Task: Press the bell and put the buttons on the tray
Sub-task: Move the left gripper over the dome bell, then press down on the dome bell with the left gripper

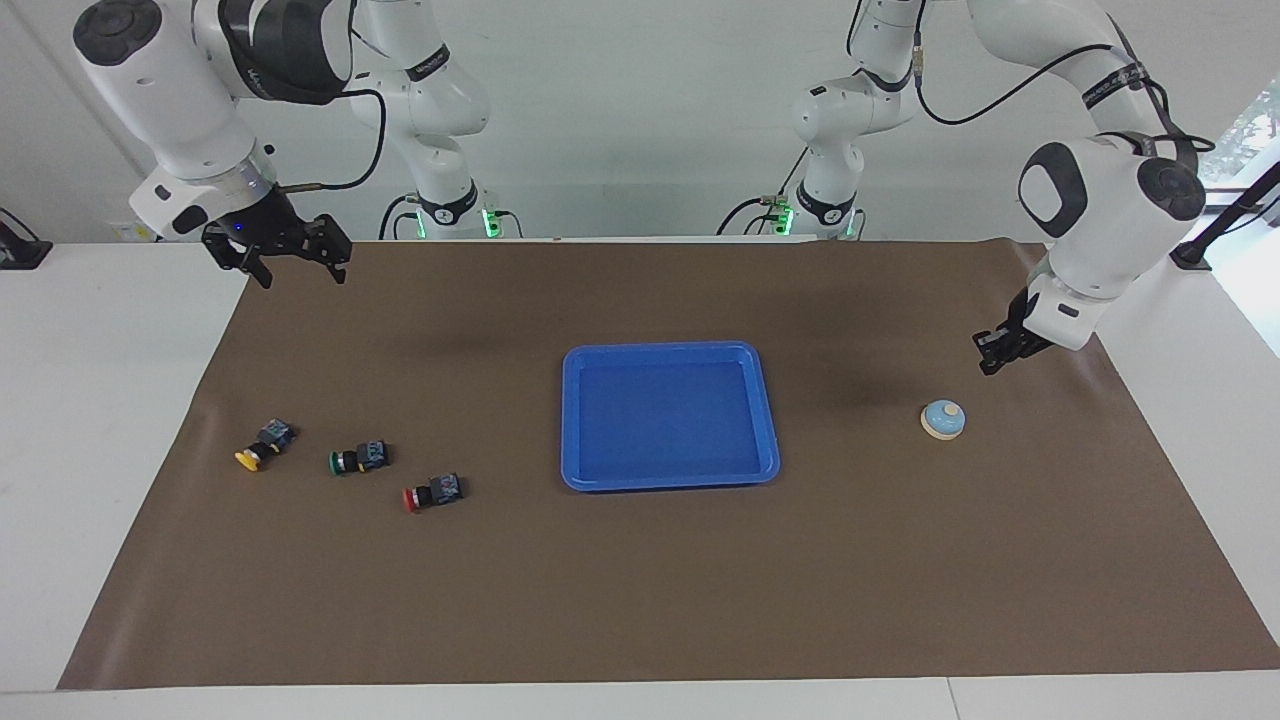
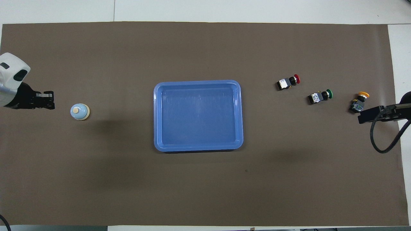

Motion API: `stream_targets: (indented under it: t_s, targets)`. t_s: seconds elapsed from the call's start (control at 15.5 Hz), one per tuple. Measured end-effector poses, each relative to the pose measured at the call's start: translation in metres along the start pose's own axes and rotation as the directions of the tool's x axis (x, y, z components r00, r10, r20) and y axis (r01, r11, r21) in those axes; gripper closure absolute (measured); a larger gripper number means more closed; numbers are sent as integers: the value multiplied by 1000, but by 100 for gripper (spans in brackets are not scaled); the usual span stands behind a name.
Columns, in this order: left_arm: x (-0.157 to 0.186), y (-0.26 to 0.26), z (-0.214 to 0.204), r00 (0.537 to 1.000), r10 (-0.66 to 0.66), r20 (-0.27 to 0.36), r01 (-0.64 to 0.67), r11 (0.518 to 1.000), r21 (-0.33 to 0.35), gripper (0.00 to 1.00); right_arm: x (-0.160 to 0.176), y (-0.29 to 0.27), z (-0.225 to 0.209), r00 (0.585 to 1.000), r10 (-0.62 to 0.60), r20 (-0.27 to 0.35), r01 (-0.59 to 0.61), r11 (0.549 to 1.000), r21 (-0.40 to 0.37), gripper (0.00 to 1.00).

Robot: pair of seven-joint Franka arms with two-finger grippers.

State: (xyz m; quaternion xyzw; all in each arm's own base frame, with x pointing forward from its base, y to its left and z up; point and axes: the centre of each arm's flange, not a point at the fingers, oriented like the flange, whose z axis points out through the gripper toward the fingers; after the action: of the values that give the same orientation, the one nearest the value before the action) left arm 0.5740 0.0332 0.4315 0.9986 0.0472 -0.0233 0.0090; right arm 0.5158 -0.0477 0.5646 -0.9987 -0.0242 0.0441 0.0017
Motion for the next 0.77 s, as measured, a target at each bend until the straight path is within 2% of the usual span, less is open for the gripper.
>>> stream_targets:
  t_s: [0.32,0.77]
  targets:
    - [-9,-2,42,1000,-3,-26,3,1000,-1,99,0,0,0,1000,0,0,0,1000,0,0]
    - [-8,3,68,999,5,-46,-5,1000,-6,99,0,0,0,1000,0,0,0,1000,0,0]
